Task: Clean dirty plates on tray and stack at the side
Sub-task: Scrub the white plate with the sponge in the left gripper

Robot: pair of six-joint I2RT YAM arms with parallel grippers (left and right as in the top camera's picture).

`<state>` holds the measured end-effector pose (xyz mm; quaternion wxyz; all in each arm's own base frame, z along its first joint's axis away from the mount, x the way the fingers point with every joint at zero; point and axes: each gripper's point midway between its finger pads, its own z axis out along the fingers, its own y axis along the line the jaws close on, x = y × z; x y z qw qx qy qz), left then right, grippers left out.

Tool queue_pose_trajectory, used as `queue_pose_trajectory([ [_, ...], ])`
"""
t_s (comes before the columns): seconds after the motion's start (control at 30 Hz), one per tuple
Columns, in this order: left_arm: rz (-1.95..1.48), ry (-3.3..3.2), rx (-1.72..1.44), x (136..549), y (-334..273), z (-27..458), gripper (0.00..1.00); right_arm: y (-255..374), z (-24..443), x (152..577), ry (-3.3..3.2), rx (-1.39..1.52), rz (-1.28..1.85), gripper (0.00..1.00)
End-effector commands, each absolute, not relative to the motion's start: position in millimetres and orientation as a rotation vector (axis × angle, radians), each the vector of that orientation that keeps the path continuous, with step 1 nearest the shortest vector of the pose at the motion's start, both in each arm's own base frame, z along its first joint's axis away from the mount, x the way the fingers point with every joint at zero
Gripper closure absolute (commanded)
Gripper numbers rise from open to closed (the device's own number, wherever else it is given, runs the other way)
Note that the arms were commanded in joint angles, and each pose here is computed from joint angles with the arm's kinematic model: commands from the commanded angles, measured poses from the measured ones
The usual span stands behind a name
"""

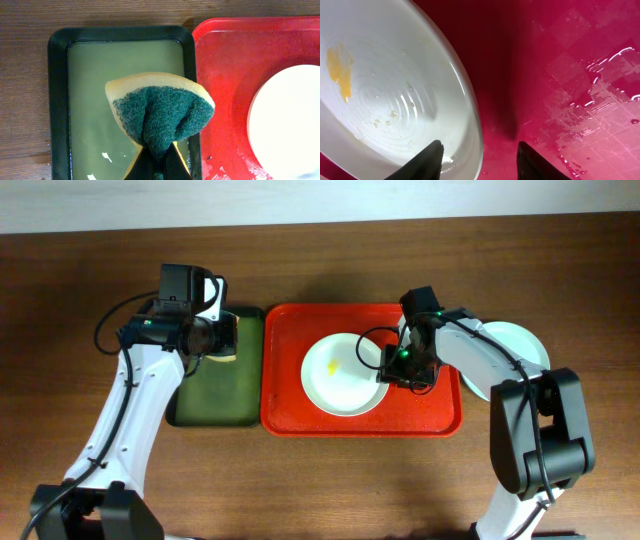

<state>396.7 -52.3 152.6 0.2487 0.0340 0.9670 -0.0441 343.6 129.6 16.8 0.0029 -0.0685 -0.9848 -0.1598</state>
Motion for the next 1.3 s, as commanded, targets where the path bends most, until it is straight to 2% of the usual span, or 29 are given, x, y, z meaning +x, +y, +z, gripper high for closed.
queue_pose_trajectory([
  [0.0, -0.136, 2.604, 0.075, 402, -54, 159, 1.00, 132, 15, 340, -3.076, -0.216, -0.504, 0.95],
  [0.23, -0.133, 2.660, 0.075, 391, -53, 151, 1.00, 135, 16, 353, -3.123, -0.205, -0.536, 0.96],
  [0.53, -0.118, 2.688, 0.088, 385, -51, 147, 1.00, 134, 15, 343, -3.085, -0.211, -0.525, 0.96],
  [0.77, -0.095, 2.800, 0.037, 381, -48, 114, 1.00, 160, 15, 328, -3.050, -0.188, -0.513, 0.96],
  [0.9, -0.082, 2.820, 0.034, 377, -46, 115, 1.00, 159, 12, 327, -3.073, -0.228, -0.419, 0.96],
  [1.07, -0.022, 2.802, 0.008, 382, -40, 146, 1.00, 158, 12, 326, -3.067, -0.229, -0.415, 0.96],
  [1.27, -0.281, 2.877, 0.260, 367, -132, 119, 1.00, 162, 13, 325, -3.058, -0.226, -0.447, 0.96],
])
